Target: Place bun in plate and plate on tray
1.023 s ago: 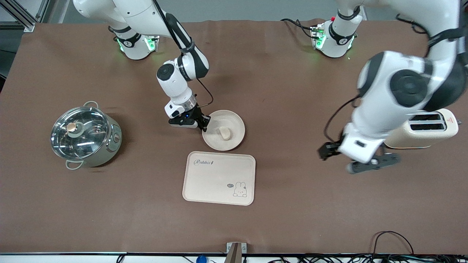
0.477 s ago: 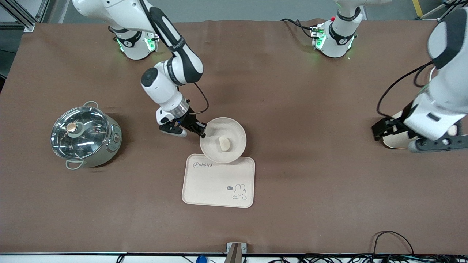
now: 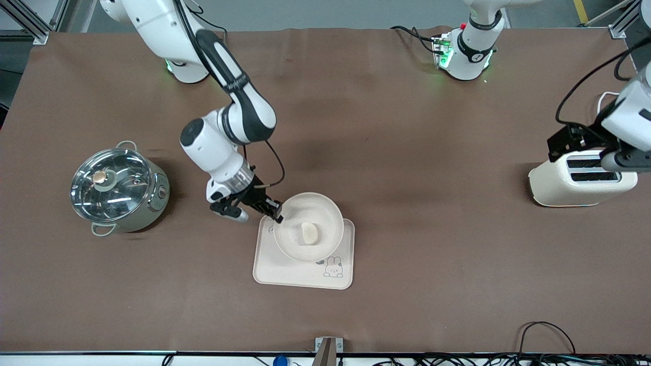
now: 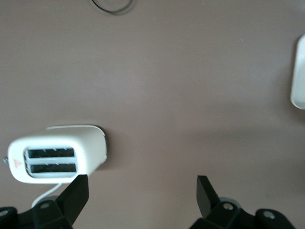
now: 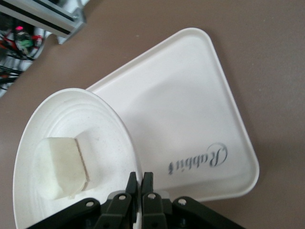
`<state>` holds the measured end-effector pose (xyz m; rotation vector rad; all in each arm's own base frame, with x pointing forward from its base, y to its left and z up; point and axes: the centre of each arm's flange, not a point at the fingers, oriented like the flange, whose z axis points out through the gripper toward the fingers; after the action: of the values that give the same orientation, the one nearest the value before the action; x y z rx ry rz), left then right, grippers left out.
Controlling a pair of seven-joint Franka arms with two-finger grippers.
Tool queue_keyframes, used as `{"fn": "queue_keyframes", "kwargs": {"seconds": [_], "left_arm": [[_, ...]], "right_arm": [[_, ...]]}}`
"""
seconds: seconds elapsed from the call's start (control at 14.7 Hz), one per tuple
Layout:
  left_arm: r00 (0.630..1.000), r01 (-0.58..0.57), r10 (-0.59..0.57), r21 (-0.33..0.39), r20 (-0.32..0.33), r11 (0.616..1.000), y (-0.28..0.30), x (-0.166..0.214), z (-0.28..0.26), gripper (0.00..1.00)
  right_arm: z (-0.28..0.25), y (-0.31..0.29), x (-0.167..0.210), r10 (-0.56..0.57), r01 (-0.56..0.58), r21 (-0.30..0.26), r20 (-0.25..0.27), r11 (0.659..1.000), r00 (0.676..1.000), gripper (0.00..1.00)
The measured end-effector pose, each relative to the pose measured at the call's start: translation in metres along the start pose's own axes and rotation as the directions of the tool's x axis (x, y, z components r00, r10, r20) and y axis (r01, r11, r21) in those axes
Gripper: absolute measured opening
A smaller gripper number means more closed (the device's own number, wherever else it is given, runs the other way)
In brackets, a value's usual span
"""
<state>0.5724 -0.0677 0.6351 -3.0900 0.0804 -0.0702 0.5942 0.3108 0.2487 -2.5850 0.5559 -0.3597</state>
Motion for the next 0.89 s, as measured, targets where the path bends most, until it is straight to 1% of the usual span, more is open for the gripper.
{"fn": "queue_keyframes", "kwargs": {"seconds": [0.14,0.27,0.55,0.75,0.82,0.89], "left_arm": [[1.000,0.011,-0.011,-0.008,0.003,1.000,-0.002,-0.023,-0.008,1.00],[1.000,0.023,-0.023,-0.004,0.013,1.000,-0.007,-0.036,-0.010,1.00],[0.999,0.021,-0.020,-0.007,0.036,1.000,-0.006,-0.037,0.000,1.00],[0.999,0.018,-0.017,-0.007,0.042,1.000,-0.004,-0.036,0.003,1.00],[0.999,0.017,-0.017,-0.007,0.042,1.000,-0.004,-0.036,0.003,1.00],[0.999,0.017,-0.017,-0.007,0.043,1.000,-0.004,-0.036,0.003,1.00]], "right_arm": [[0.029,0.018,0.007,0.000,0.000,-0.028,0.001,1.000,1.000,0.07],[0.043,0.028,0.012,0.006,-0.006,-0.041,-0.001,0.999,1.000,0.07],[0.054,0.031,0.025,0.010,-0.011,-0.037,-0.013,0.999,1.000,0.07],[0.063,0.031,0.027,0.011,-0.011,-0.035,-0.013,0.999,1.000,0.07],[0.063,0.031,0.028,0.014,-0.014,-0.034,-0.016,0.999,1.000,0.12],[0.062,0.032,0.031,0.019,-0.019,-0.033,-0.021,0.999,1.000,0.22]]}}
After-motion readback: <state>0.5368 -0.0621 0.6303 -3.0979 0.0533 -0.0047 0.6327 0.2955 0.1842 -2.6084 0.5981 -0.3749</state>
